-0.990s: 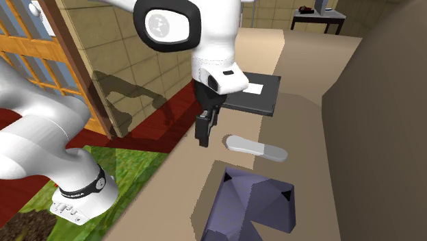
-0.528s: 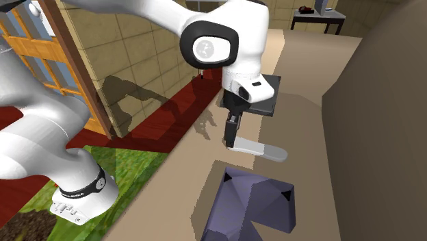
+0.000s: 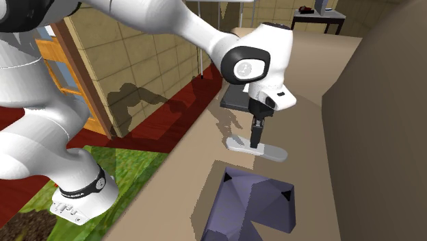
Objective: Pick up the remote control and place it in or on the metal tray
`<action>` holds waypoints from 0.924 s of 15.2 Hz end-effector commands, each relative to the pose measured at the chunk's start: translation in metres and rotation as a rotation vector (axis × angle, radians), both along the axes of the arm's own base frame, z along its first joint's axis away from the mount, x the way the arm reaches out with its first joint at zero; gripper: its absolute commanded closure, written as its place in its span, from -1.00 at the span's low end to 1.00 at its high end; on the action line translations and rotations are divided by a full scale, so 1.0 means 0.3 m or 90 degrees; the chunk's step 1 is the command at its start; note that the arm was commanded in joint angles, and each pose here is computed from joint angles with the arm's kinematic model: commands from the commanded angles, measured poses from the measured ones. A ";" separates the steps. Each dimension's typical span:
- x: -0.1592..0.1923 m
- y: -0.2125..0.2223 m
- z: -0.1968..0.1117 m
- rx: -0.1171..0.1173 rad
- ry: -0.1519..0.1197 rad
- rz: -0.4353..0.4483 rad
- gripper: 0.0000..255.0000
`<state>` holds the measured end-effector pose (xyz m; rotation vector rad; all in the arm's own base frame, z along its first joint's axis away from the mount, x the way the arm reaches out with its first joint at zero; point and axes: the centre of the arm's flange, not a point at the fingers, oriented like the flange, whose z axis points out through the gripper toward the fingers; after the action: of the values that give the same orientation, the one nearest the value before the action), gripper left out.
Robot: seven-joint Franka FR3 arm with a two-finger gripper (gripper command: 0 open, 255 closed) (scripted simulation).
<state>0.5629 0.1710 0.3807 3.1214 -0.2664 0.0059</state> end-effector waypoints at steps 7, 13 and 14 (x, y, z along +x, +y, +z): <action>0.030 0.007 -0.147 0.001 -0.003 -0.002 -1.00; 0.030 0.007 -0.157 0.001 -0.003 -0.002 -1.00; 0.030 0.007 -0.157 0.001 -0.003 -0.002 -1.00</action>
<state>0.5719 0.1732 0.3336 3.1220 -0.2716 0.0119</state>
